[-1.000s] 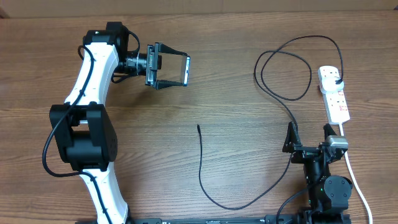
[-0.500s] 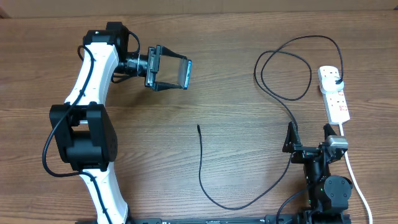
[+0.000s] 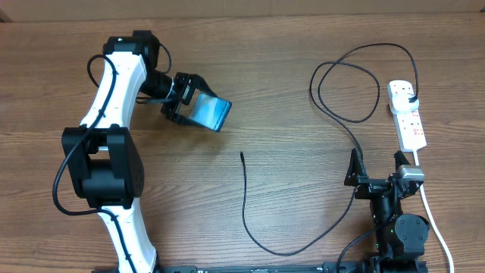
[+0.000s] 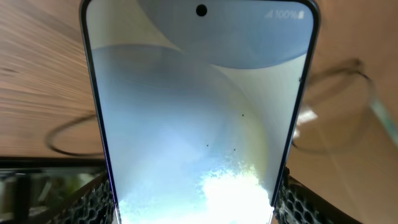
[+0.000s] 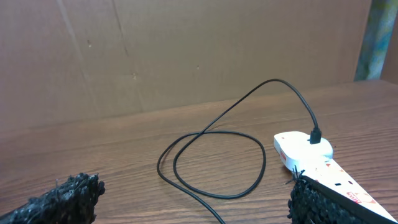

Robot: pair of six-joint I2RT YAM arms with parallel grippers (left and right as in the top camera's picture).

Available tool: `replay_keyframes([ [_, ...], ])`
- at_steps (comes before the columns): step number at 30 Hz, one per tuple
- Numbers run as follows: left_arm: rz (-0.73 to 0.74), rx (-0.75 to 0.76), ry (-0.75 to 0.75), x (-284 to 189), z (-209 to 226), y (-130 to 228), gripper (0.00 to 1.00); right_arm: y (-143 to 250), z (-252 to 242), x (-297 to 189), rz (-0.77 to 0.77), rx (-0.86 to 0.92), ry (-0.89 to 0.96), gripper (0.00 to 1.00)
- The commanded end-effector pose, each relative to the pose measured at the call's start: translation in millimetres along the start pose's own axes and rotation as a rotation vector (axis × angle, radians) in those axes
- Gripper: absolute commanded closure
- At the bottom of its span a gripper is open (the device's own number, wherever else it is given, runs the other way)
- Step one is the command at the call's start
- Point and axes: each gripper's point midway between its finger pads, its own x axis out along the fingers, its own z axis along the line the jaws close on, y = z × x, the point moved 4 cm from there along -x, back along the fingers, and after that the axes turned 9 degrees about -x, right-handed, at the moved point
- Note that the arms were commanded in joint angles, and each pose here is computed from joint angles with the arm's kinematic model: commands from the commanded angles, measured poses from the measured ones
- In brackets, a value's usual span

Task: Plug charger to phone and switch on socket
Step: 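Carry the phone toward the table center with the left gripper, then move the right gripper toward the phone held by the left gripper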

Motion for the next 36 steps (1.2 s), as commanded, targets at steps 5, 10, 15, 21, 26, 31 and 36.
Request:
replay_keyframes([
  [5,-0.205,0.053,-0.131,3.6,9.7,-7.1,0.96,1.4,1.1,0.0,-0.007,0.005,-0.005,0.0],
  [10,-0.244,0.077,-0.177,10.9,12.4,-2.8,0.96,1.4,1.1,0.0,-0.007,0.005,-0.005,0.0],
  [15,-0.245,0.105,-0.196,19.5,11.5,5.9,0.96,1.4,1.1,0.0,-0.007,0.005,-0.005,0.0],
  [21,-0.251,0.121,-0.2,23.1,10.2,8.7,0.96,1.2,1.1,0.0,-0.008,0.005,-0.005,0.0],
  [26,-0.251,0.121,-0.2,23.1,10.2,8.8,0.96,-5.4,0.5,-0.1,-0.04,0.006,-0.001,0.0],
  [31,-0.254,0.128,-0.19,23.3,7.8,8.0,0.96,-29.7,4.7,-2.7,-0.155,0.157,-0.046,0.0],
  [36,-0.241,0.127,-0.181,24.0,6.5,9.7,0.96,-35.4,15.8,-5.0,-0.145,0.316,-0.144,0.0],
])
